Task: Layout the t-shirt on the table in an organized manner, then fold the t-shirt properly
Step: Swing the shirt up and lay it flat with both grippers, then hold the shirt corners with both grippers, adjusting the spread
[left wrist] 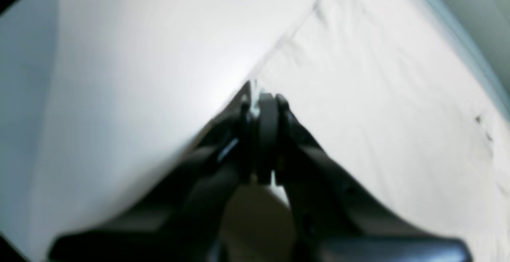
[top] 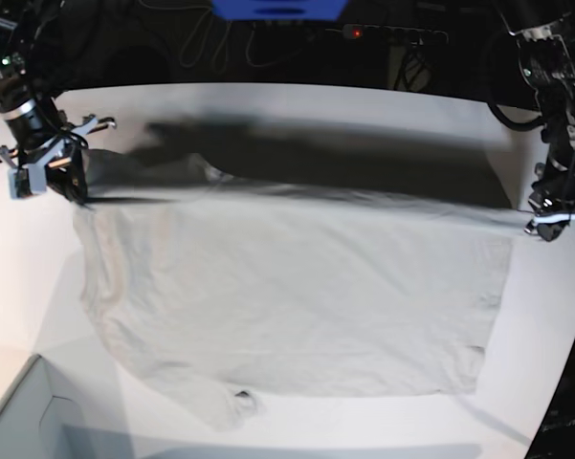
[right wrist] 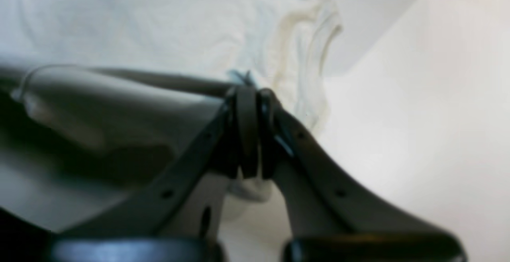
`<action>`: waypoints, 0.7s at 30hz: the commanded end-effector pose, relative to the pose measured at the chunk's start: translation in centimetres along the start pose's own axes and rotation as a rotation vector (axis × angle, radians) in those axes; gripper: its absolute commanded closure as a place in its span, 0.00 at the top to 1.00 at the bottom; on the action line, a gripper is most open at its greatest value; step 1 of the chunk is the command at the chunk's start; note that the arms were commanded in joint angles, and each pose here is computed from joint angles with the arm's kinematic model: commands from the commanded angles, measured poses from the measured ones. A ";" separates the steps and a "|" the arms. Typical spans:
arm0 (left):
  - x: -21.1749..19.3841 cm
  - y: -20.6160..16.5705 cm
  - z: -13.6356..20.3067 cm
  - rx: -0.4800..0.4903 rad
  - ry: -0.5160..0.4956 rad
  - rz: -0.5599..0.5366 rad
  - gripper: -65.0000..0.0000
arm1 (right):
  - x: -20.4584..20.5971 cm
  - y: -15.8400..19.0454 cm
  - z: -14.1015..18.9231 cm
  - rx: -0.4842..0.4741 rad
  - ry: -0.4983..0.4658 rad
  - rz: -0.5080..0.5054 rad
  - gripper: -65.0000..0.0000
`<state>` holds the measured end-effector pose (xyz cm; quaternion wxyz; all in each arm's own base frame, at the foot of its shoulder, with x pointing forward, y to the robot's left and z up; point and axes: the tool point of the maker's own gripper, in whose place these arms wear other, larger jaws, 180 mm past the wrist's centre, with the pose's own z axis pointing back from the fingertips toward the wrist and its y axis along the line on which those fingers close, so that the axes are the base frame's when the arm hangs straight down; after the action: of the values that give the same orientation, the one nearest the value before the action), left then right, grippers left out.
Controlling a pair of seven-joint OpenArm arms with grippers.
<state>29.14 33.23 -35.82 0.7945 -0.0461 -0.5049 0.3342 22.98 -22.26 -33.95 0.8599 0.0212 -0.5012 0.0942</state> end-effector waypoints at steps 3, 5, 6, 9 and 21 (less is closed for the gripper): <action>0.5 0.8 0.7 0.010 -0.020 -0.020 0.00 | 0.2 -0.3 0.1 0.006 -0.026 -0.007 0.00; -0.3 1.5 1.1 0.024 -0.001 -0.027 0.00 | -0.8 -0.3 0.1 0.008 -0.002 -0.018 0.00; -0.7 1.9 1.3 0.031 0.009 -0.030 0.00 | -1.2 -0.4 0.3 0.010 0.012 -0.015 0.00; -1.7 3.0 2.0 0.053 0.034 -0.041 0.00 | -2.2 -0.4 0.9 0.014 0.043 -0.011 0.00; -6.5 6.2 3.6 0.129 0.142 -0.024 0.00 | -7.6 0.1 1.7 0.032 0.173 -0.082 0.00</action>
<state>20.92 32.43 -42.73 0.8398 -0.0220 -0.4057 0.3600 17.38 -23.29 -40.70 0.9110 0.0469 -0.4051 0.0605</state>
